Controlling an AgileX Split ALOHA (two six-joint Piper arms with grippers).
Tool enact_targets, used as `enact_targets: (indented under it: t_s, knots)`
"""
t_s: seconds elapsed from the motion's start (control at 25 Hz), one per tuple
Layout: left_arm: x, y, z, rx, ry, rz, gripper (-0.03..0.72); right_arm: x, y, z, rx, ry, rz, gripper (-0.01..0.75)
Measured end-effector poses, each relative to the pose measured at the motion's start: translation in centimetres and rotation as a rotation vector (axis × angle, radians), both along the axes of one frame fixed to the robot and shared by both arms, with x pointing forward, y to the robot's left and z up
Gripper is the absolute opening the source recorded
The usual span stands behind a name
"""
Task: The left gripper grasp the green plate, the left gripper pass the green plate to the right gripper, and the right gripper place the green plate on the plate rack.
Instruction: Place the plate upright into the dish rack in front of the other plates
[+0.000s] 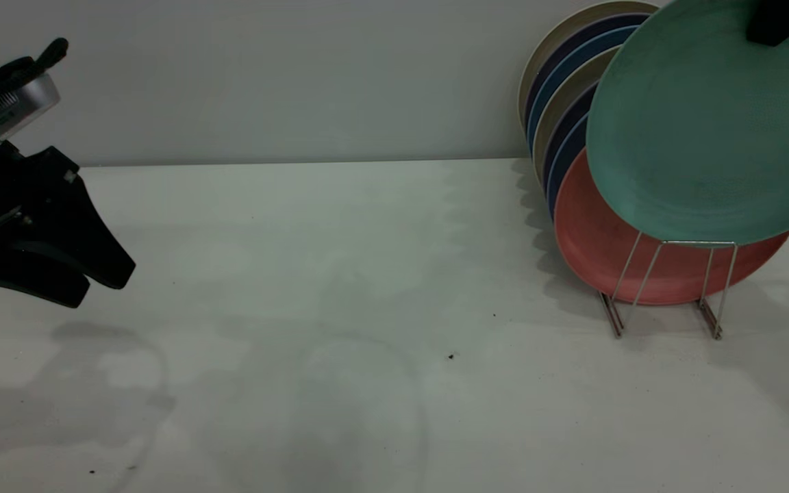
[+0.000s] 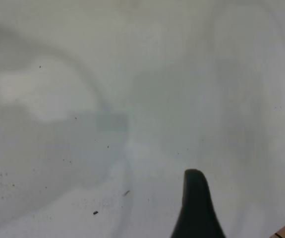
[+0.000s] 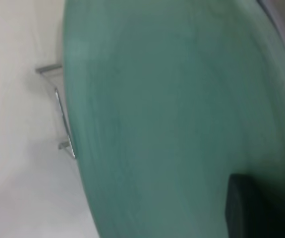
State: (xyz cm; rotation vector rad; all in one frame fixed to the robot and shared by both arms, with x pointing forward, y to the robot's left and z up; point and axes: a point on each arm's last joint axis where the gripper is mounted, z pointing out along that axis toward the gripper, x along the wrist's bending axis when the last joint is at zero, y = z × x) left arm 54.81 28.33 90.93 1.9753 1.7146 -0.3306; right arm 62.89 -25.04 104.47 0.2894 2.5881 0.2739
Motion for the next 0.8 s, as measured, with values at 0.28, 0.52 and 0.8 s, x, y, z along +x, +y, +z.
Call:
enact_targets:
  t_s: [0.28, 0.52, 0.8]
  knots:
    - [0.01, 0.01, 0.00, 0.001, -0.001, 0.001, 0.554, -0.18, 0.27, -0.05, 0.040, 0.025, -0.008, 0.146]
    - [0.04, 0.02, -0.01, 0.002, -0.003, 0.003, 0.554, -0.34, 0.33, -0.13, 0.048, 0.045, -0.009, 0.168]
    - [0.04, 0.02, -0.01, 0.003, -0.003, 0.003, 0.536, -0.48, 0.47, -0.17, 0.068, 0.064, -0.012, 0.196]
